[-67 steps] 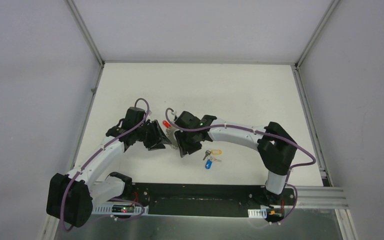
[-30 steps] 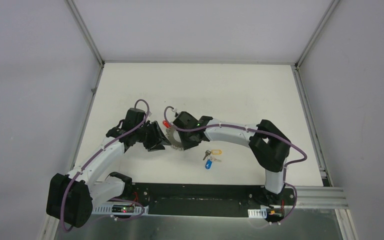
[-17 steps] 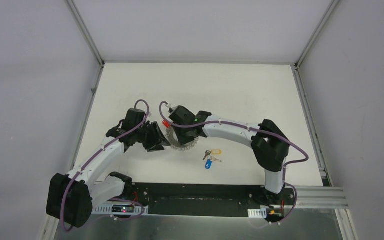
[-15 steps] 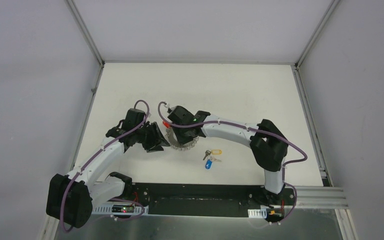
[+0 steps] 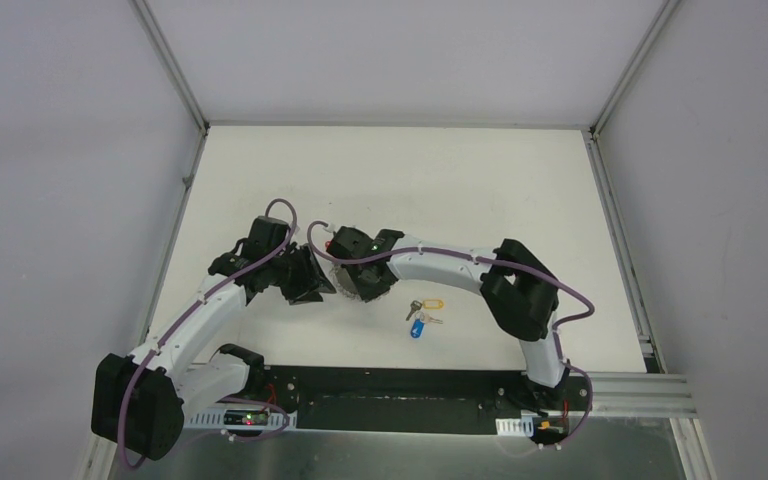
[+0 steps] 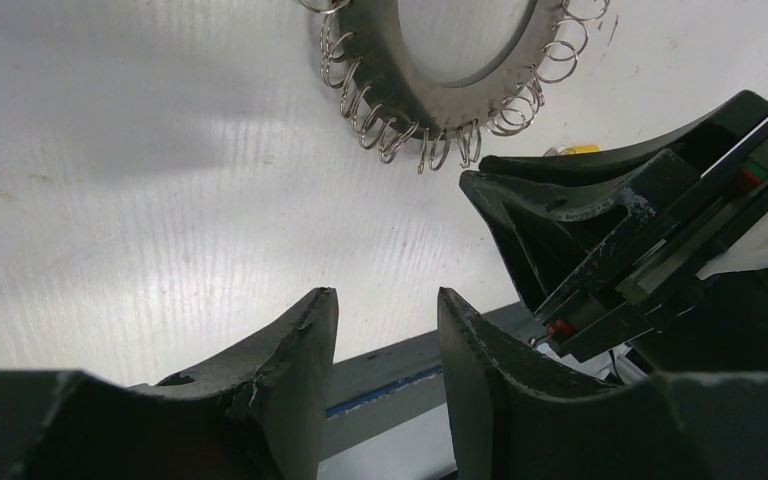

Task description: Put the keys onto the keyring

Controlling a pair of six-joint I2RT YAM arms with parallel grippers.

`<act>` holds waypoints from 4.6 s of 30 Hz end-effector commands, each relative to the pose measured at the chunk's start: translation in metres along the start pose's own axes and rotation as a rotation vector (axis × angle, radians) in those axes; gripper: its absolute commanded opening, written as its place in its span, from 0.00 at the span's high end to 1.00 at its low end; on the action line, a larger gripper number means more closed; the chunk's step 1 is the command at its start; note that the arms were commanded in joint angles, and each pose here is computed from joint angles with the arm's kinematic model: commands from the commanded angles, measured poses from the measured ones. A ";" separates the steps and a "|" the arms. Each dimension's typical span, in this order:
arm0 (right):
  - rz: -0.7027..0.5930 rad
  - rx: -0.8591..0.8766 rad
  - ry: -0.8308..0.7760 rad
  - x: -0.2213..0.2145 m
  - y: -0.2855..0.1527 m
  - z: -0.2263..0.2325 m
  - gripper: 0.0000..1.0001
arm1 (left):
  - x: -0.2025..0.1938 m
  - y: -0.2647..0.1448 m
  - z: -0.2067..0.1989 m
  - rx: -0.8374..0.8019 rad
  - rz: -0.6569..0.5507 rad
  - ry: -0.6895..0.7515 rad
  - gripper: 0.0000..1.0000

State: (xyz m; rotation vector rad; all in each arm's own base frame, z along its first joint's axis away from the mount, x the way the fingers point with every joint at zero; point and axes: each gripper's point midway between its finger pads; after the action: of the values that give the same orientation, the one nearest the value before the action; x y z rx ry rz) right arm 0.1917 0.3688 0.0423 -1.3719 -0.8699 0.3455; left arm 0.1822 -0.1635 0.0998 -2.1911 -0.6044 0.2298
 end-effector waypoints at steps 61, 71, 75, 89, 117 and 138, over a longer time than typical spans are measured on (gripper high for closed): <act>-0.609 0.145 -0.474 0.059 -0.190 0.004 1.00 | 0.008 -0.121 -0.120 -0.472 -0.297 0.658 0.56; -0.813 0.377 -0.452 0.056 -0.223 0.007 1.00 | -0.035 -0.148 -0.158 -0.895 -0.299 1.055 0.57; -0.818 0.455 -0.476 0.052 -0.230 0.012 1.00 | -0.048 -0.153 -0.162 -1.018 -0.326 1.207 0.57; -0.923 0.645 -0.644 0.034 -0.263 0.025 1.00 | -0.082 -0.141 -0.156 -1.147 -0.381 1.601 0.61; -1.018 0.638 -0.676 0.041 -0.277 0.026 1.00 | -0.086 -0.125 -0.158 -1.138 -0.310 1.585 1.00; -1.103 0.524 -0.664 0.026 -0.286 0.009 0.20 | -0.080 -0.154 -0.145 -1.051 -0.754 2.068 1.00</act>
State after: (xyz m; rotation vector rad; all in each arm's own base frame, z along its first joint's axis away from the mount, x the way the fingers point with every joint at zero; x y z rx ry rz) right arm 0.1300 0.3314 0.3089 -0.1940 -1.7390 0.1446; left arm 0.1112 -0.2208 0.2936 -1.7859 -0.1080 -2.5465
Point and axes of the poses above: each gripper's point midway between its finger pads, its own y axis out along the fingers, its own z axis along the line the jaws close on, x = y × z, and after that the axes turned 12 degrees about -y, right-handed
